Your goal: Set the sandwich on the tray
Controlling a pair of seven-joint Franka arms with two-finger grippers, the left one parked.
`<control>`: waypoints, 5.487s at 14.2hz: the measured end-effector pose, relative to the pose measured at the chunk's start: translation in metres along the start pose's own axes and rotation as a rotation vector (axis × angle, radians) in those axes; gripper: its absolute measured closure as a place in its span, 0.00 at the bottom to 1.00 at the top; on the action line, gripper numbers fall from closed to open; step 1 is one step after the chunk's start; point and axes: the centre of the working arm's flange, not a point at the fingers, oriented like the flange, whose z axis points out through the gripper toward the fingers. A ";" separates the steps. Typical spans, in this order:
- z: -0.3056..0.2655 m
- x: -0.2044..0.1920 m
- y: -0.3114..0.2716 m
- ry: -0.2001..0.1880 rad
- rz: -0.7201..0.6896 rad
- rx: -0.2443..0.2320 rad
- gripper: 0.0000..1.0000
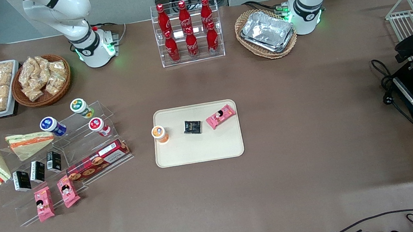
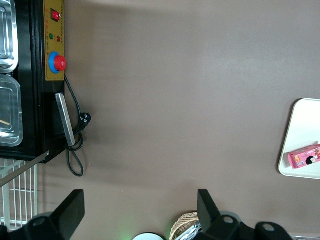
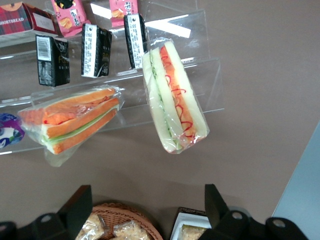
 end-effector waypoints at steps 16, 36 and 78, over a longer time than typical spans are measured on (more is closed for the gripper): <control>0.040 -0.006 0.004 -0.003 -0.116 0.004 0.00; 0.107 0.017 0.022 0.098 -0.156 -0.079 0.21; -0.030 0.204 -0.530 -0.019 1.158 0.079 0.81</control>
